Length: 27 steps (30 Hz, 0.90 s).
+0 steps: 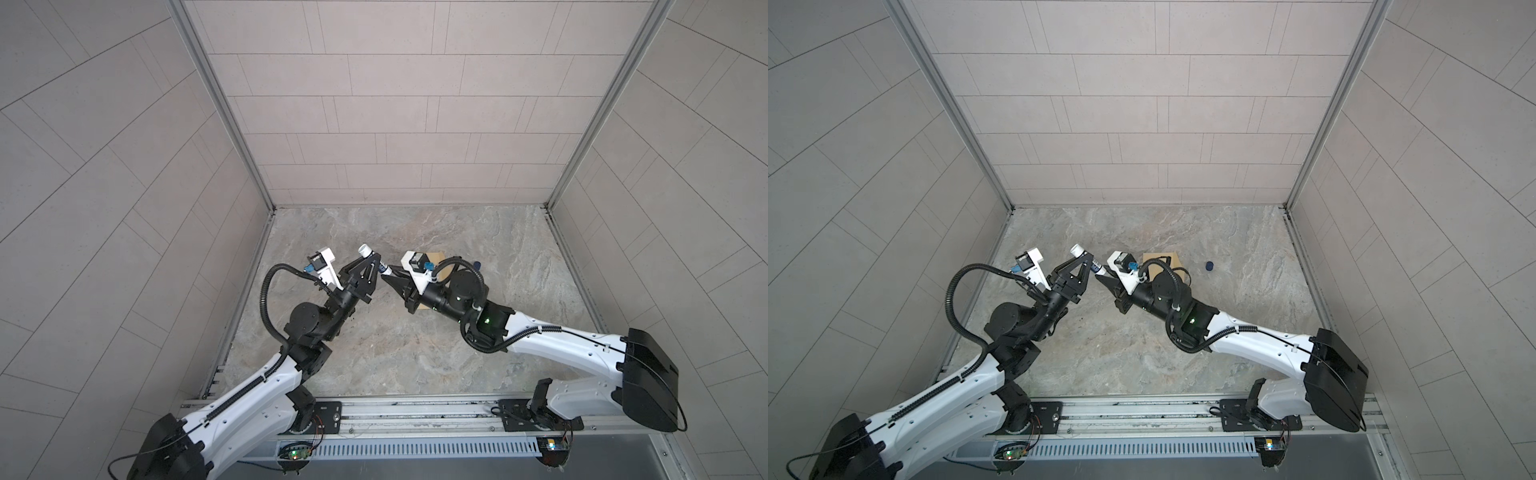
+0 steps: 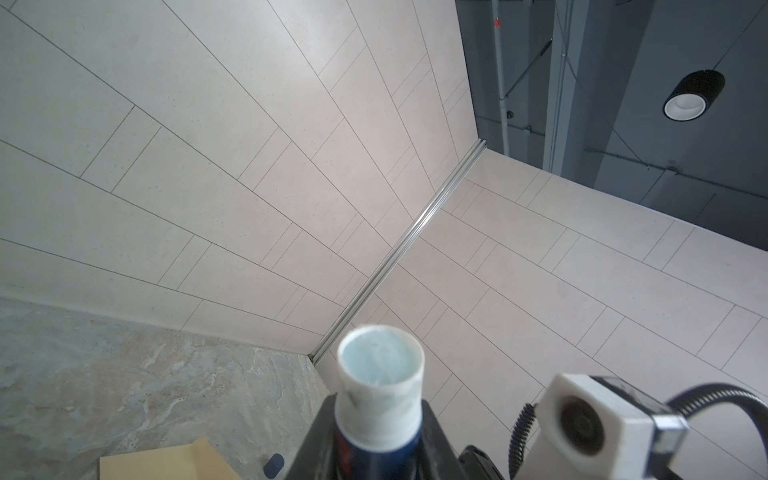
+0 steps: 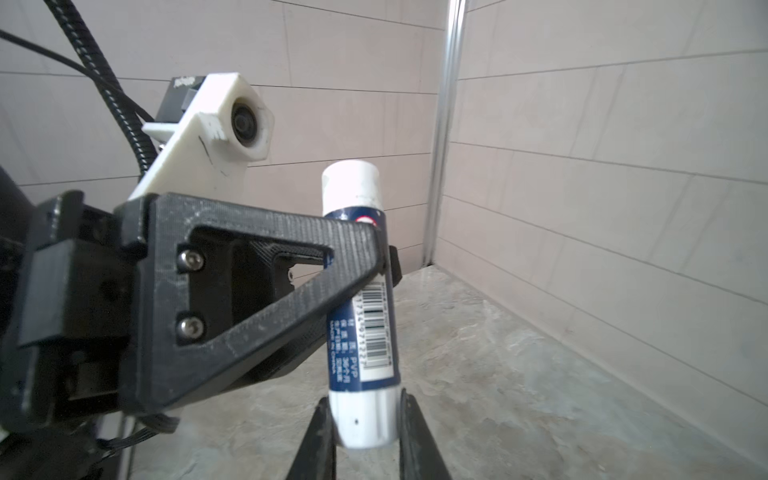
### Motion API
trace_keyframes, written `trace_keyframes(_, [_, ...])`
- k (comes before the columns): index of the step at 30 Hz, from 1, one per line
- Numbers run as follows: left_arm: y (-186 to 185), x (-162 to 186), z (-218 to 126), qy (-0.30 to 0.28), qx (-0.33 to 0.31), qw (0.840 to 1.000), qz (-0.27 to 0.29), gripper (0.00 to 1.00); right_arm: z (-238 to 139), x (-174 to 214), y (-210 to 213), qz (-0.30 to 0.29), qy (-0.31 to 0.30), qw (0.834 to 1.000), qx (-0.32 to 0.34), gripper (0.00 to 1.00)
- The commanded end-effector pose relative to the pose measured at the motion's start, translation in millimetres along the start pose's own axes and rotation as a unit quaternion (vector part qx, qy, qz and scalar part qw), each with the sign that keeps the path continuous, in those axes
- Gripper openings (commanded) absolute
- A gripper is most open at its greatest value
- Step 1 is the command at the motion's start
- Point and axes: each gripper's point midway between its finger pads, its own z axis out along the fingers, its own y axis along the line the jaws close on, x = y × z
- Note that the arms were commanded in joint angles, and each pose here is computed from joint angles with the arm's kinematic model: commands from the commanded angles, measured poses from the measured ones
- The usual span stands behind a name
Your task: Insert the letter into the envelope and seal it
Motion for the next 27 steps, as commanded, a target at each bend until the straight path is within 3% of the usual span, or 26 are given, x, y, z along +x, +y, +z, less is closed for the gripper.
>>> trace_keyframes(1, [-44,9,-10,0.028,0.116,0.992,0.036,0.00,-5,-42,-5,0.132,-0.031,0.987,-0.087,0.00])
trace_keyframes(4, [-52,12,-10,0.037,0.136,0.989,0.043,0.00,-6,-44,-1,0.160,-0.024,0.978,-0.131,0.00])
trace_keyframes(13, [-55,13,-12,0.040,0.147,0.987,0.048,0.00,-7,-50,0,0.203,-0.024,0.962,-0.182,0.00])
trace_keyframes(17, [-43,11,-7,0.036,0.110,0.993,0.032,0.00,-4,-45,-7,0.194,-0.027,0.968,-0.158,0.00])
trace_keyframes(20, [-26,9,1,0.038,0.053,0.998,-0.004,0.00,-3,-34,-9,0.143,-0.014,0.984,-0.101,0.00])
trace_keyframes(23, [-11,2,4,0.024,0.006,0.999,-0.048,0.00,-6,-14,-2,0.005,0.028,1.000,-0.010,0.31])
trace_keyframes(25, [-5,-3,4,0.011,-0.014,0.997,-0.069,0.00,-10,-5,4,-0.090,0.042,0.994,0.043,0.51])
trace_keyframes(27, [-1,-6,3,0.000,-0.024,0.996,-0.080,0.00,-11,0,8,-0.154,0.048,0.983,0.083,0.61])
